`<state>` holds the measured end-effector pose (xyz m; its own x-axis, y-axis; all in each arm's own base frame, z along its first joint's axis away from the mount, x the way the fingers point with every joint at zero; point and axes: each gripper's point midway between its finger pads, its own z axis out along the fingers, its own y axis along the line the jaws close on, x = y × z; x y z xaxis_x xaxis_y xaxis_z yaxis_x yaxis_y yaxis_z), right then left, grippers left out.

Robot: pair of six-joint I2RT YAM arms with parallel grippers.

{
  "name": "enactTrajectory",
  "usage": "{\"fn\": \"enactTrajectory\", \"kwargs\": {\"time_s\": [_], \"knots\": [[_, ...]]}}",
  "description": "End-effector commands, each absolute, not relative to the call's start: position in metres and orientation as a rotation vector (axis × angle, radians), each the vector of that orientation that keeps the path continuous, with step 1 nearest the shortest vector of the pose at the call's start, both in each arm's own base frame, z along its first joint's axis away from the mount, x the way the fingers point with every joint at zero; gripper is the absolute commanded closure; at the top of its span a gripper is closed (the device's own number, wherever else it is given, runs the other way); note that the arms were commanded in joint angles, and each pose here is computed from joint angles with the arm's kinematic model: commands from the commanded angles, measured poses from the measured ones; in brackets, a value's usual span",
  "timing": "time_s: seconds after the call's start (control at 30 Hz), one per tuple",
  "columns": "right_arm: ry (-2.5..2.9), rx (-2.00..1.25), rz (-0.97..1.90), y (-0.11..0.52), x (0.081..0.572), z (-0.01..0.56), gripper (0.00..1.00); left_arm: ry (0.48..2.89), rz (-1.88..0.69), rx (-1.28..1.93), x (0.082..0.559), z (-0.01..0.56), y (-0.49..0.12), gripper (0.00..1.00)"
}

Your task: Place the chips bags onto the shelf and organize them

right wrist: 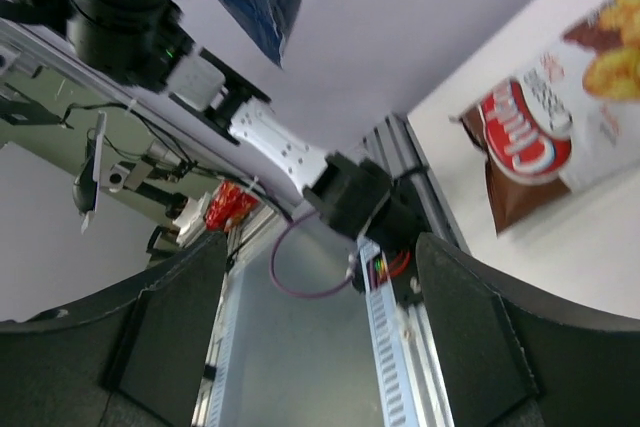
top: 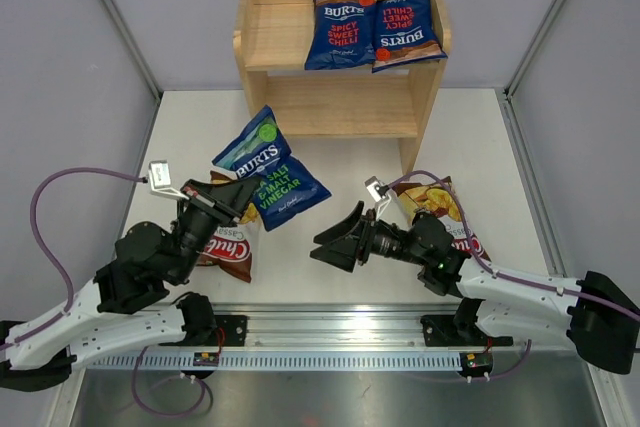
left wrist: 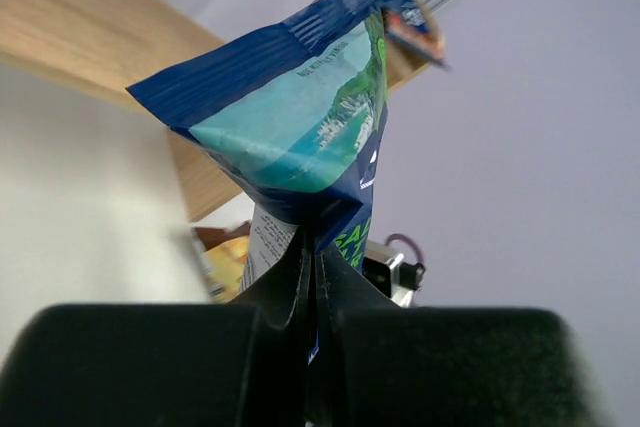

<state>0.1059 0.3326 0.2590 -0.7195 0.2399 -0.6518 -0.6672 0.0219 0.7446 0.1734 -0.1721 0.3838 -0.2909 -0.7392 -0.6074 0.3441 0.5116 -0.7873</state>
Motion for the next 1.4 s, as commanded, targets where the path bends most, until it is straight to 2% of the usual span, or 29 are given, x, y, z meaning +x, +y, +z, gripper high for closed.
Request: {"fn": "enactTrajectory", "kwargs": {"time_s": [0.0,0.2,0.5,0.57,0.7,0.9,0.97,1.0,1.03,1.1,1.17,1.2,1.23,1.27,1.33,1.37], "knots": [[1.270,-0.387,1.743,0.338,0.121,0.346,0.16,1.356,-1.326,-0.490,0.169,0.426,-0.171,1.00],[1.123,-0.340,1.730,0.356,0.121,0.384,0.19,1.264,-1.513,-0.585,0.160,0.430,-0.168,1.00],[1.129,-0.134,1.657,0.369,0.154,0.395,0.24,1.248,-1.669,-0.619,0.150,0.426,-0.174,1.00],[1.108,-0.138,1.658,0.372,0.151,0.397,0.29,1.243,-1.683,-0.640,0.150,0.422,-0.173,1.00],[1.092,-0.140,1.648,0.378,0.147,0.399,0.51,1.256,-1.672,-0.678,0.153,0.412,-0.169,1.00],[1.068,-0.145,1.636,0.374,0.142,0.399,0.67,1.278,-1.575,-0.666,0.155,0.413,-0.157,1.00],[1.090,-0.154,1.630,0.373,0.141,0.398,0.74,1.319,-1.453,-0.564,0.157,0.413,-0.157,0.88],[1.097,-0.165,1.624,0.373,0.140,0.397,0.77,1.330,-1.388,-0.549,0.161,0.413,-0.153,0.71],[1.106,-0.167,1.616,0.372,0.140,0.398,0.79,1.325,-1.344,-0.499,0.161,0.423,-0.152,0.65],[1.146,-0.200,1.596,0.373,0.138,0.398,0.96,1.348,-1.192,-0.395,0.166,0.422,-0.148,0.59],[1.166,-0.233,1.568,0.370,0.136,0.401,0.99,1.338,-1.121,-0.316,0.166,0.423,-0.147,0.53],[1.161,-0.247,1.559,0.368,0.135,0.404,1.00,1.337,-1.122,-0.297,0.165,0.421,-0.147,0.46],[1.158,-0.268,1.539,0.367,0.134,0.405,1.00,1.329,-1.120,-0.285,0.163,0.421,-0.144,0.18],[1.173,-0.295,1.522,0.363,0.132,0.409,1.00,1.340,-1.101,-0.279,0.163,0.417,-0.142,0.09],[1.212,-0.386,1.472,0.364,0.127,0.402,1.00,1.367,-1.079,-0.256,0.161,0.410,-0.139,0.01],[1.186,-0.421,1.484,0.359,0.119,0.416,1.00,1.361,-1.084,-0.245,0.158,0.413,-0.136,0.01]]}}
